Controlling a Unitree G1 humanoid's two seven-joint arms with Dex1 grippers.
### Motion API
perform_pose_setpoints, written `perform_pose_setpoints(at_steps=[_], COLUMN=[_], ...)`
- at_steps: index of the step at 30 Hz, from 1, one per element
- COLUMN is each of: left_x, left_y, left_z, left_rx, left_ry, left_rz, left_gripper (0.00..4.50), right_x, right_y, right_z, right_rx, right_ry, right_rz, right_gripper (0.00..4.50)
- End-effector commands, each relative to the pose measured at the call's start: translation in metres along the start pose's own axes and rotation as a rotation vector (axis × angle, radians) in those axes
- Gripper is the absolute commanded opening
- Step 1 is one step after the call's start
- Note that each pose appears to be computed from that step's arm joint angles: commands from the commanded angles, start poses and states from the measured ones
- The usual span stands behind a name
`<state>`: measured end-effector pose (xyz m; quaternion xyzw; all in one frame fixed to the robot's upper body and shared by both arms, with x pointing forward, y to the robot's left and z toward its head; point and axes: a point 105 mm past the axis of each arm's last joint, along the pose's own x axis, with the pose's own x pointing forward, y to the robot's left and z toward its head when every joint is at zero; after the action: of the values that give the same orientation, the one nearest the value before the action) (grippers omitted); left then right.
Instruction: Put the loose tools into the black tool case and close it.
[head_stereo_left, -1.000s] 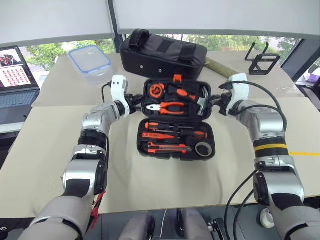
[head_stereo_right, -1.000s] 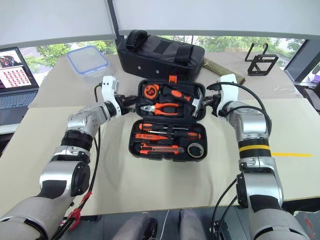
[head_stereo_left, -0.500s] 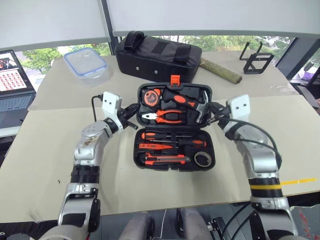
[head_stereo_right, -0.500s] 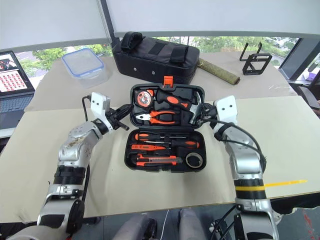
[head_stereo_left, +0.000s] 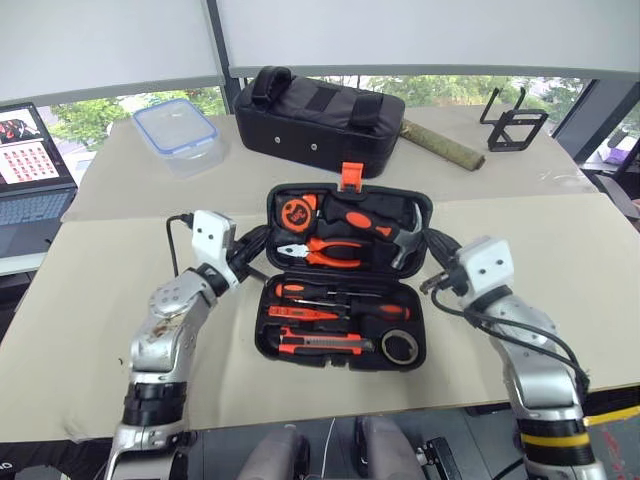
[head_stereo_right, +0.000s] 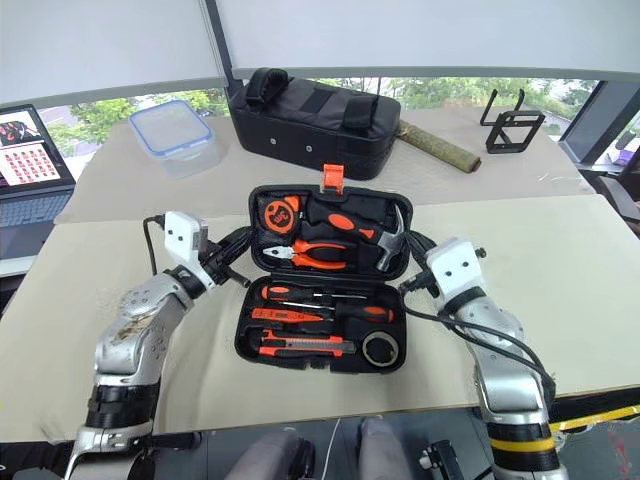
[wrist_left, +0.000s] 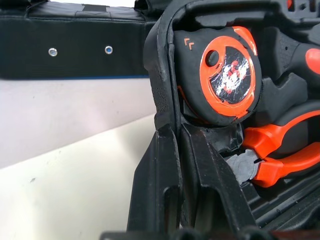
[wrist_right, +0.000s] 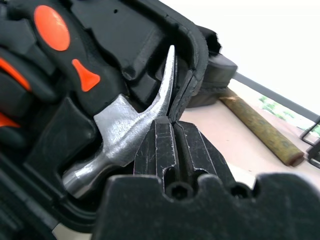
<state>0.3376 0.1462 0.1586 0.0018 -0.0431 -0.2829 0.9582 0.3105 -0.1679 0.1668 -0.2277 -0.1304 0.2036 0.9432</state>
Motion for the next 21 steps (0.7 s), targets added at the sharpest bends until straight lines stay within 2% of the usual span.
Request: perform_pose_setpoints(at_steps=[1, 15, 17, 18, 21], left_x=[-0.018, -0.065, -0.074, -0.077, -0.089], left_y=[-0.003, -0.005, -0.006, -0.006, -0.008], left_z=[0.005, -0.009, -0.013, -0.015, -0.021], left_rx=[-0.011, 0.017, 0.011, 0.006, -0.009], left_ry=[0.012, 0.122, 0.145, 0.153, 0.185], left_rz=[0.008, 0.010, 0.015, 0.017, 0.022], left_gripper=[0.06, 0.06, 0.73, 0.92, 2.03], right_x=[-0.013, -0.055, -0.062, -0.065, -0.076], right_y=[0.018, 0.042, 0.048, 0.049, 0.056], right_z=[0.034, 0.045, 0.047, 0.047, 0.044], right_rx=[-0.035, -0.158, -0.211, -0.228, -0.299], right_ry=[-0.113, -0.114, -0.125, -0.128, -0.133], right_rz=[0.129, 0.292, 0.326, 0.335, 0.397], right_gripper=[0.00, 0.00, 0.00, 0.00, 0.00])
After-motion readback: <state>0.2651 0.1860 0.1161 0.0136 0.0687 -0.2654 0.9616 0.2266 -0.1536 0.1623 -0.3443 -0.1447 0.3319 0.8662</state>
